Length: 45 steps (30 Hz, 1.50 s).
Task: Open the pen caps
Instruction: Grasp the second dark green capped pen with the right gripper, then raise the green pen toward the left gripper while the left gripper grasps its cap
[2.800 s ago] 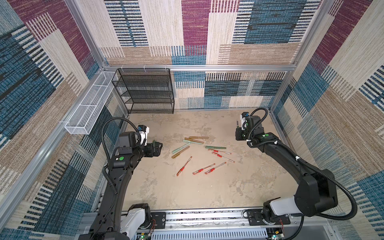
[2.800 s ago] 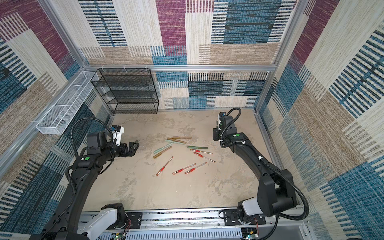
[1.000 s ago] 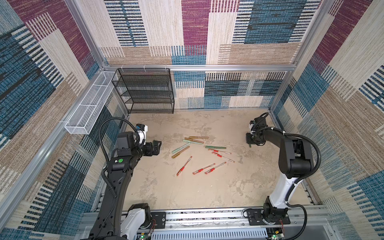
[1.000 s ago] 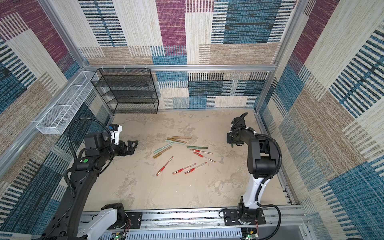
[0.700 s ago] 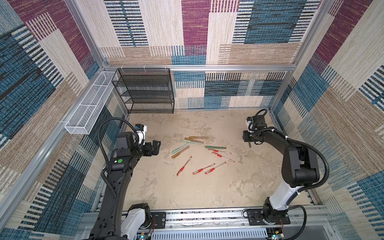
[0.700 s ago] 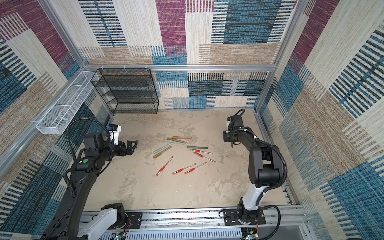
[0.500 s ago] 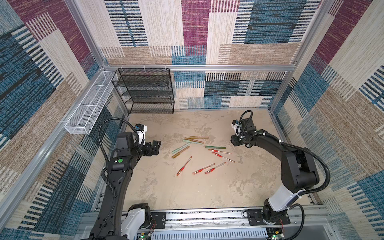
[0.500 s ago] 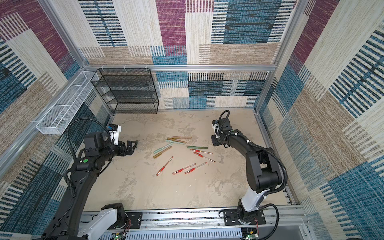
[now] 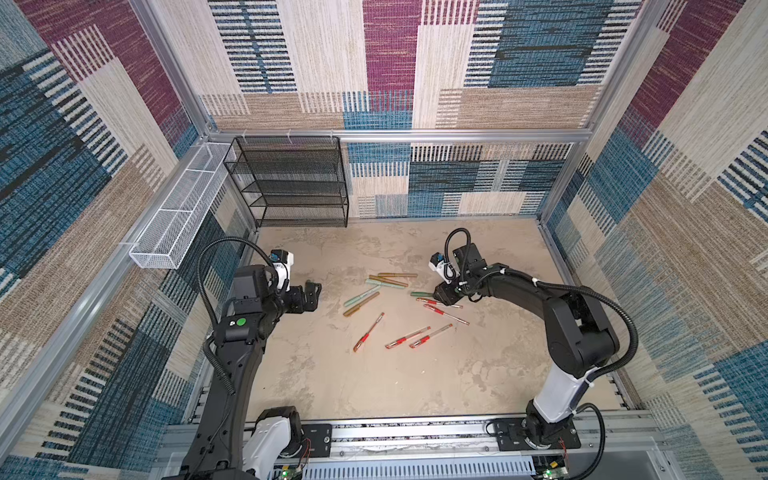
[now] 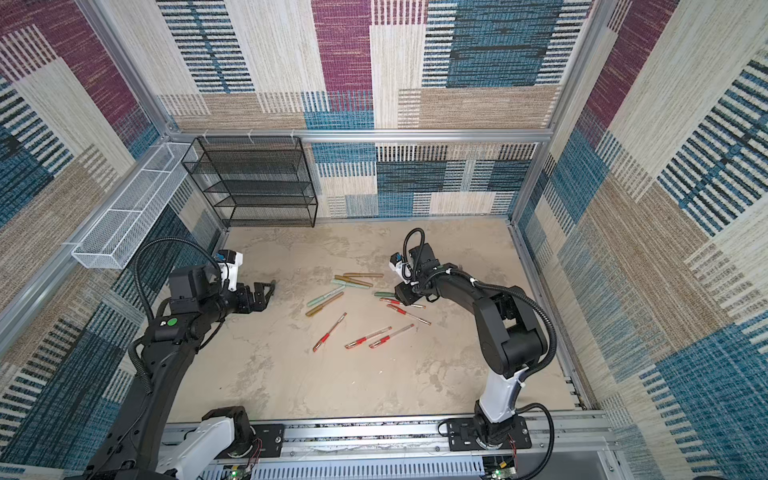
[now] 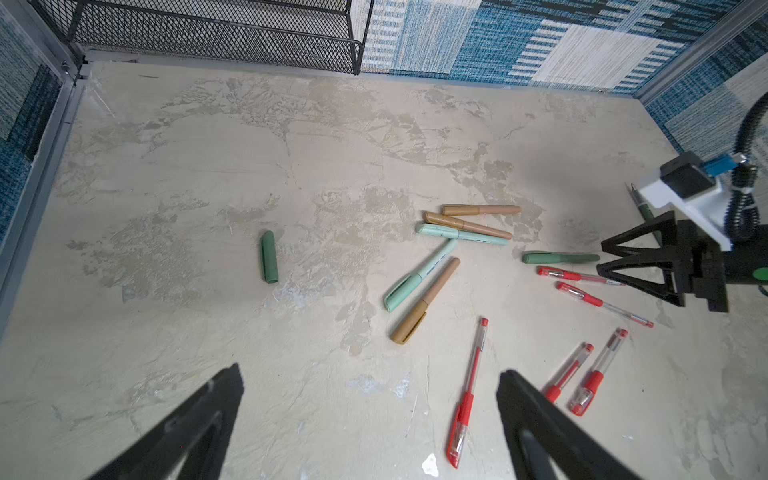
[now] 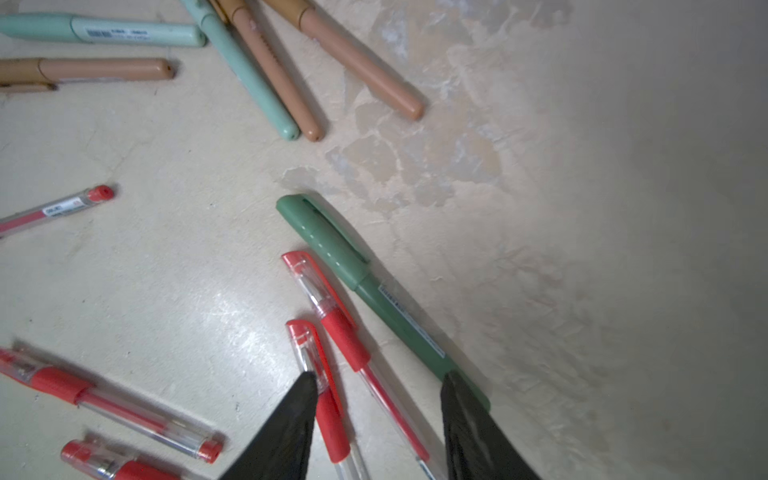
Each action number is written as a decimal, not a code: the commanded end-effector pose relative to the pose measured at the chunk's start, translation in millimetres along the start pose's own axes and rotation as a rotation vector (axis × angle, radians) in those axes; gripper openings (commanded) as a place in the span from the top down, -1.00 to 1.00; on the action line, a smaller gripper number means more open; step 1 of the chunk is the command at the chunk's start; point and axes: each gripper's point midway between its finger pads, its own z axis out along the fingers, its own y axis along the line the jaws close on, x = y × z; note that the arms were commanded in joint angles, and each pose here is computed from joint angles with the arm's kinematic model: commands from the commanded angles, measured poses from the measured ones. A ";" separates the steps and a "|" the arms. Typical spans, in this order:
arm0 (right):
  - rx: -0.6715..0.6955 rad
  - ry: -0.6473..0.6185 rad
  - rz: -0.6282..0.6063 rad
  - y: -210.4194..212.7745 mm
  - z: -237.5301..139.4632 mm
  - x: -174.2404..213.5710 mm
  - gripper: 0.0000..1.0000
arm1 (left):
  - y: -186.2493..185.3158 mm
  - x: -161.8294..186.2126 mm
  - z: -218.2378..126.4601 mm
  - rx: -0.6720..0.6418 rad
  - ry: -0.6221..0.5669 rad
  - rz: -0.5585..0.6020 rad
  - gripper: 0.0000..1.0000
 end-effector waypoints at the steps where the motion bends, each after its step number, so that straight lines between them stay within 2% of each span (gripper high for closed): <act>1: -0.011 -0.011 -0.012 1.2 2.8 -5.2 -0.02 | 0.8 -4.8 0.0 -0.001 -0.014 0.006 -0.98; 19: 0.090 0.093 0.005 -27.6 39.3 10.7 0.04 | 2.6 -7.1 -0.9 -0.011 -0.027 0.003 -0.98; 32: 0.126 0.190 0.030 -33.1 49.7 43.2 0.60 | 3.8 -6.3 2.1 -0.012 -0.017 0.003 -0.99; 36: 0.136 0.190 0.035 -35.3 50.4 42.4 0.82 | 3.8 -3.9 3.0 -0.010 -0.014 0.009 -0.99; 40: 0.144 0.169 0.037 -35.1 44.0 37.9 0.86 | 3.1 -5.5 3.1 -0.007 -0.018 0.004 -0.98; 45: 0.117 0.047 0.053 -26.3 21.8 9.9 0.88 | -3.6 -4.5 3.4 0.029 -0.018 0.000 -0.98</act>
